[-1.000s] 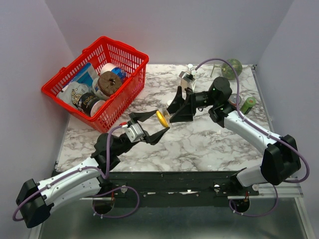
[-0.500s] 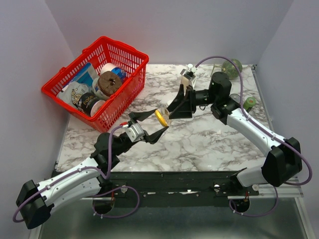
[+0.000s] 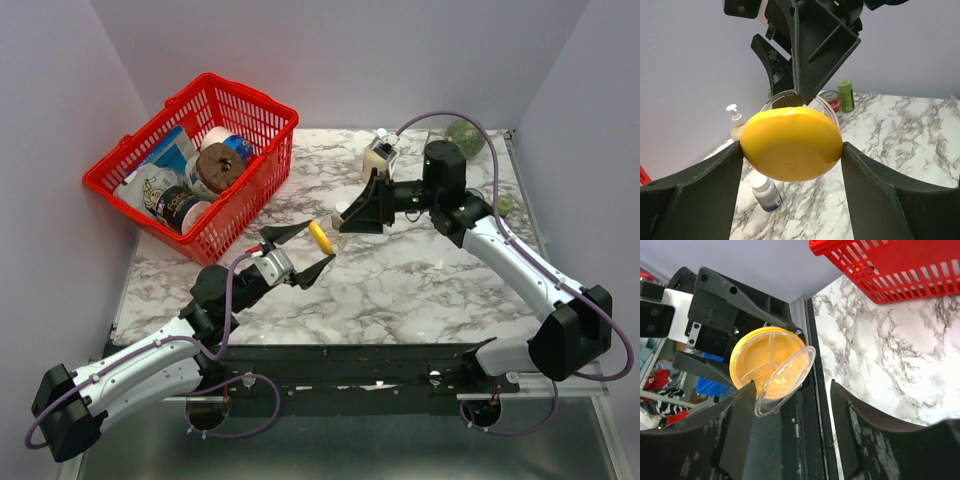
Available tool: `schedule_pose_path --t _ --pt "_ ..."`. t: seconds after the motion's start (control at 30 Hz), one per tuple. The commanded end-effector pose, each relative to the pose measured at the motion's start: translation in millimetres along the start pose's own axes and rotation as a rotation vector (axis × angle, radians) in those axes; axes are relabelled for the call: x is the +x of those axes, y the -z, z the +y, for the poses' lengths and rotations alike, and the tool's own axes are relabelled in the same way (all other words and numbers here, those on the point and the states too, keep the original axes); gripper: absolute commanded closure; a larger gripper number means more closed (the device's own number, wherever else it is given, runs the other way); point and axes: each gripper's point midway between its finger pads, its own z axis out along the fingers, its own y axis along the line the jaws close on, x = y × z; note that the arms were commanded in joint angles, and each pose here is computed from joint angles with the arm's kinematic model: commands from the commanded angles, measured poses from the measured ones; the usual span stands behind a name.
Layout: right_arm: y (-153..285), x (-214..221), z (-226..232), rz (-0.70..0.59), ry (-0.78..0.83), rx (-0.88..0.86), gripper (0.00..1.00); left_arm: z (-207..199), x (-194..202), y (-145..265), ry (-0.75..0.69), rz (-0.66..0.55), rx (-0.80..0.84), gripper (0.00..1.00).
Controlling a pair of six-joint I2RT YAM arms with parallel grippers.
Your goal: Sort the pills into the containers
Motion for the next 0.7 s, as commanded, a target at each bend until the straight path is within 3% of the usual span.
schedule_pose_path --t 0.0,0.43,0.57,0.67 --pt "6.3 -7.7 -8.1 -0.013 0.042 0.099 0.38 8.3 -27.2 -5.8 -0.05 -0.062 -0.013 0.91" --pt "5.8 -6.6 -20.2 0.001 0.02 0.157 0.64 10.7 -14.6 -21.6 -0.107 -0.008 0.001 0.91" --pt "5.0 -7.6 -15.0 0.002 0.014 0.13 0.83 12.8 -13.0 -21.4 -0.12 -0.003 -0.009 0.91" --pt "4.6 -9.3 -14.0 0.001 0.021 0.128 0.91 12.8 -10.6 -20.1 -0.112 0.002 -0.014 0.9"
